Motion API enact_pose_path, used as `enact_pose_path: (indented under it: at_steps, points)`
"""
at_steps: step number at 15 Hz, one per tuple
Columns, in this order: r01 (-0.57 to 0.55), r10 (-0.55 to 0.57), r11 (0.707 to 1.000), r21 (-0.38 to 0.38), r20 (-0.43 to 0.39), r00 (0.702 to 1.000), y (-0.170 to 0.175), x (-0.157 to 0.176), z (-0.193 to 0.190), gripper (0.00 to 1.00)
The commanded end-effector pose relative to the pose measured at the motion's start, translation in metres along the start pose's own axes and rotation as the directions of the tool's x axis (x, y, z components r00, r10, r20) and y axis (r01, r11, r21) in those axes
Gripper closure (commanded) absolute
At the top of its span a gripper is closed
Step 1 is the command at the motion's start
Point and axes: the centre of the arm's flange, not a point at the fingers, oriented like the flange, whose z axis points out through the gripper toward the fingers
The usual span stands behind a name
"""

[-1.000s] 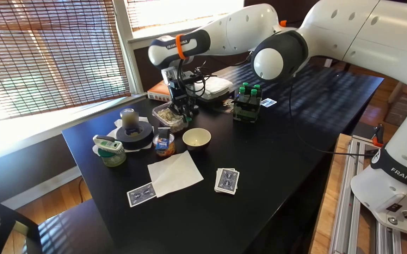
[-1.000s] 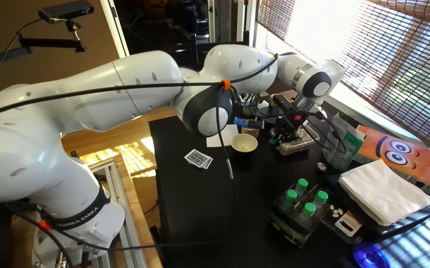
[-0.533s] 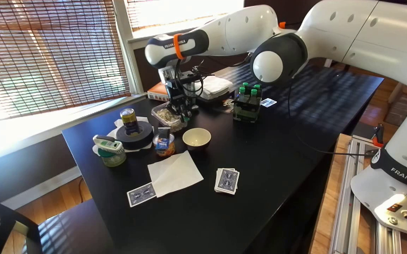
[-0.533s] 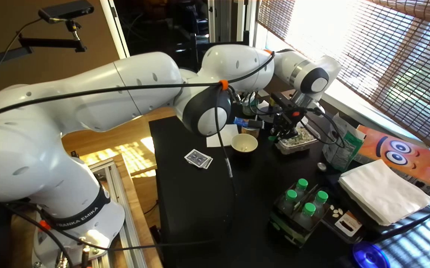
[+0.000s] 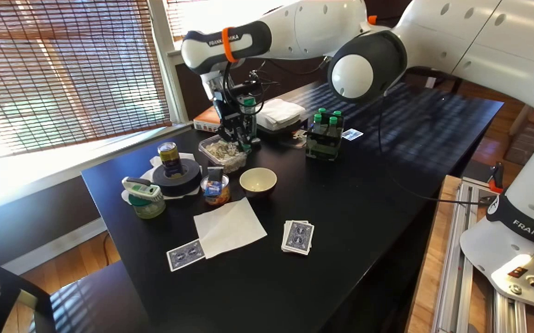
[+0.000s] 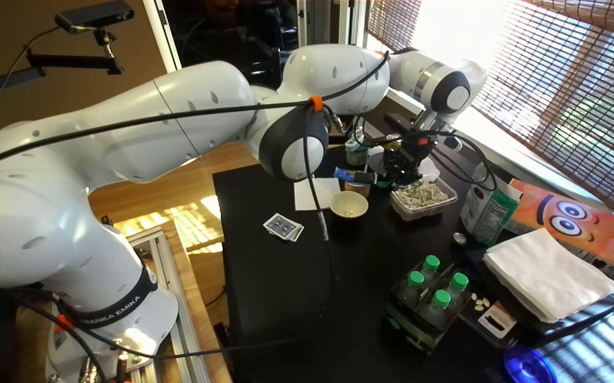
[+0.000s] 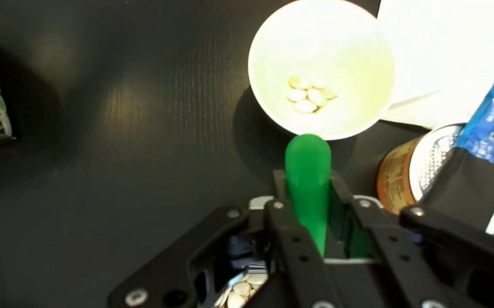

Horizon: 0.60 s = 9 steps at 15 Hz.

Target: Use the green spoon to remove some contents from the clear container then place them back in the container.

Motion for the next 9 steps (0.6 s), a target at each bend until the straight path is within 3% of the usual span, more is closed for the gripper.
enact_pose_path:
  at_steps: [1,5,6,9]
  points:
    - [0.002,-0.002,1.000,-0.026,0.000,1.000,0.002,-0.034,-0.003,0.94]
    - [-0.001,0.001,1.000,-0.003,-0.036,0.999,0.001,-0.047,0.004,0.94]
    - [0.005,-0.005,1.000,0.001,-0.020,1.000,-0.003,-0.006,-0.016,0.75]
    - [0.007,-0.007,1.000,0.000,-0.023,1.000,-0.005,-0.006,-0.016,0.75]
